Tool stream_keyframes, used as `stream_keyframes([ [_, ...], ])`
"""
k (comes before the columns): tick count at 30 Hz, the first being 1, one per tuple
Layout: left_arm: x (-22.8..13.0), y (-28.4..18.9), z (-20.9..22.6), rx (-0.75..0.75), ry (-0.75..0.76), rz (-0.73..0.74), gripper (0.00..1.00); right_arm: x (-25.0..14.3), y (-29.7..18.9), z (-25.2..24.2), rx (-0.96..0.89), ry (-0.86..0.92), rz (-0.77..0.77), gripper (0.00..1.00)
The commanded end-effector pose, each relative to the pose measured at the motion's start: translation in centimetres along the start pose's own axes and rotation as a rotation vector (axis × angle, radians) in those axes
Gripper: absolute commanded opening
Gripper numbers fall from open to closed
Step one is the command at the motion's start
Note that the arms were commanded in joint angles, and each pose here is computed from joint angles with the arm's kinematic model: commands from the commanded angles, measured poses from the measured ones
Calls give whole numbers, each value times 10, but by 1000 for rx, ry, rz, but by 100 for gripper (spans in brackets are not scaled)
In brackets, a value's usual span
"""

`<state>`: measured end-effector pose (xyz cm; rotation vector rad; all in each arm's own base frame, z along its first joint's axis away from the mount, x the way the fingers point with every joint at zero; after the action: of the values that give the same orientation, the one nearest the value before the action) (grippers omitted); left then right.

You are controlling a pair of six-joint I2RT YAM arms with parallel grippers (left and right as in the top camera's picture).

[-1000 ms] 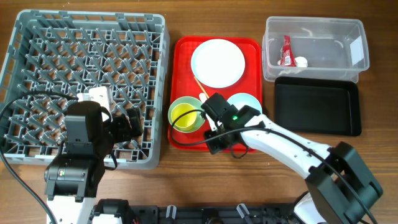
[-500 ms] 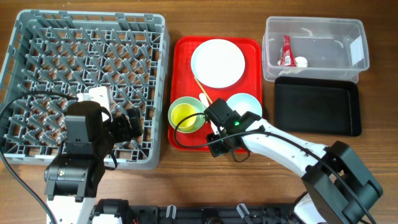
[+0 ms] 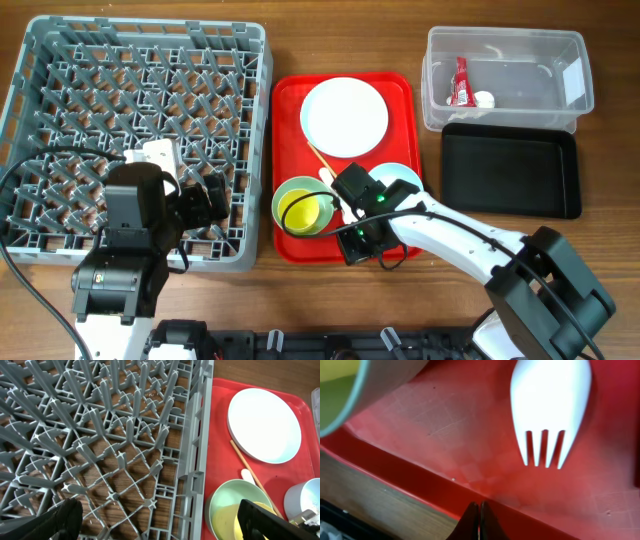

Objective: Sort waste into correct bins and load items into the dishwasher rack
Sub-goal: 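Lower the right gripper and grasp the light-blue bowl's rim, then carry the blue bowl right and tip its scraps onto the black tray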

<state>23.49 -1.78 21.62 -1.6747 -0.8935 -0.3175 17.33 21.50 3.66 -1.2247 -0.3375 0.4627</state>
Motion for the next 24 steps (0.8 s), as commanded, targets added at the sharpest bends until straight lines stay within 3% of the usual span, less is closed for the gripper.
stream_keyframes([
  [1, 4, -4, -5, -24, 6, -11, 100, -5, 2, 8, 49, 47, 31, 4],
  [8, 4, -4, -6, -24, 6, -11, 100, -9, 2, 8, 51, 79, 50, 4],
  [12, 4, -4, -6, -24, 6, -12, 100, 11, -22, -8, -86, 102, -40, 13],
  [13, 4, -4, -6, -24, 6, -12, 100, 23, -42, -10, -120, 95, -97, 18],
  [15, 4, -4, -6, -24, 6, -12, 100, 55, -98, -13, -171, 65, -267, 46],
  [19, 4, -4, -6, -24, 6, -12, 100, 92, -144, -22, -191, 80, -458, 45],
  [24, 4, -4, -6, -24, 6, -12, 100, 84, -84, -46, -243, 179, -266, 37],
])
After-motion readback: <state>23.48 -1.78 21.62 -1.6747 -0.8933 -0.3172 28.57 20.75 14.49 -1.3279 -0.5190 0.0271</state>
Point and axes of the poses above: each gripper's point midway between its finger pads, its own y axis out along the fingers, its own z axis along the line the jaws close on, x = y × z, the point moved 3 cm from there along -y, back along the fingers, and after that the axes turned 11 degrees about -y, right-handed, at the moved point
